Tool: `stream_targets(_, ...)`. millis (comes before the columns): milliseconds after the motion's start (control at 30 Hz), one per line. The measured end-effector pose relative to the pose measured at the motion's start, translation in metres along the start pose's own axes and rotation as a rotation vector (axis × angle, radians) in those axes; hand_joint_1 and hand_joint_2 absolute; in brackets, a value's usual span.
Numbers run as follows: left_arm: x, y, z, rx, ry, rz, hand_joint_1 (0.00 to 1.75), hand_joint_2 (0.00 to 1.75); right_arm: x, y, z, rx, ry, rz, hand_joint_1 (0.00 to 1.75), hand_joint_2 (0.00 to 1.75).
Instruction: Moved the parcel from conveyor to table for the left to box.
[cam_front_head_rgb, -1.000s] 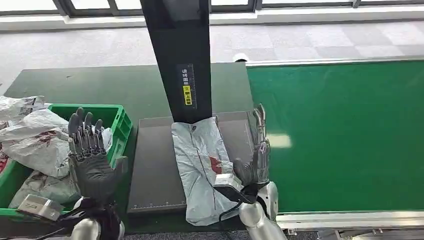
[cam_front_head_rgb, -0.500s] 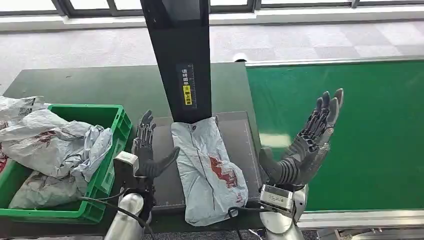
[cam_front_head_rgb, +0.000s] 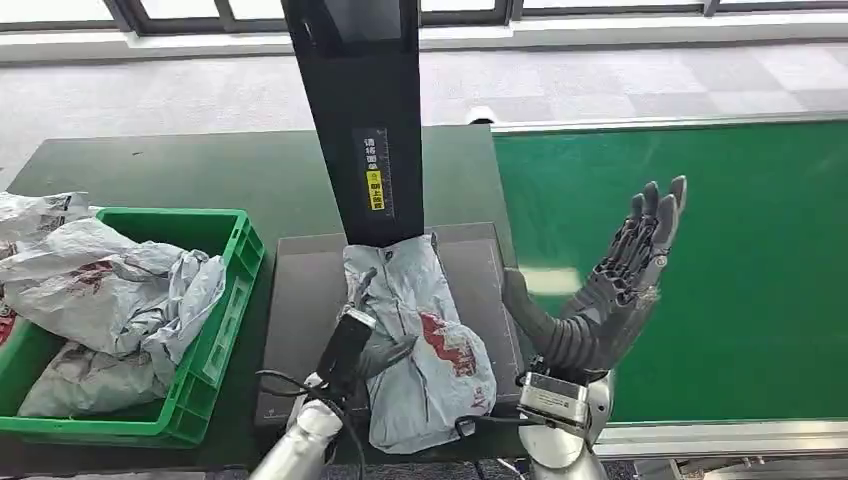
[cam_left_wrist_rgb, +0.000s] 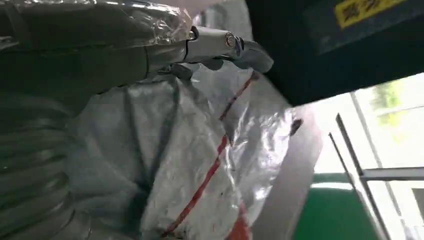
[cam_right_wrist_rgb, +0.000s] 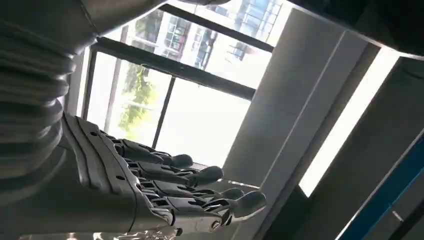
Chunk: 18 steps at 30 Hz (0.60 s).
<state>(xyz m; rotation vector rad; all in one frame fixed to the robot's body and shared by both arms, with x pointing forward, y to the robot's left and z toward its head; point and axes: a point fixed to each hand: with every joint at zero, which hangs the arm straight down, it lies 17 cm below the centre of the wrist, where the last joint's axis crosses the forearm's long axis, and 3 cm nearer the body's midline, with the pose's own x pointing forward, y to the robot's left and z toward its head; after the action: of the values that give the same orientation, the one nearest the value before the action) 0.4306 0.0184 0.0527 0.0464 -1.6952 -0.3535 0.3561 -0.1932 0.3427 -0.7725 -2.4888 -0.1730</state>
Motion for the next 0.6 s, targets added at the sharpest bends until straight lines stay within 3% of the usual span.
stream_targets(167,-0.016,-0.026,0.010,-0.074,0.055,-0.093,0.00,1.75,-0.003,0.003,0.002,0.008,0.011,-0.001,0.00,1.75)
stream_targets(533,-0.023,-0.039,0.013,-0.143,0.064,-0.154,0.00,1.75,-0.004,0.004,0.004,0.013,0.013,0.001,0.00,1.75)
stream_targets(600,-0.026,-0.042,0.015,-0.156,0.075,-0.171,0.10,1.75,-0.004,0.004,0.004,0.013,0.014,0.000,0.00,1.75)
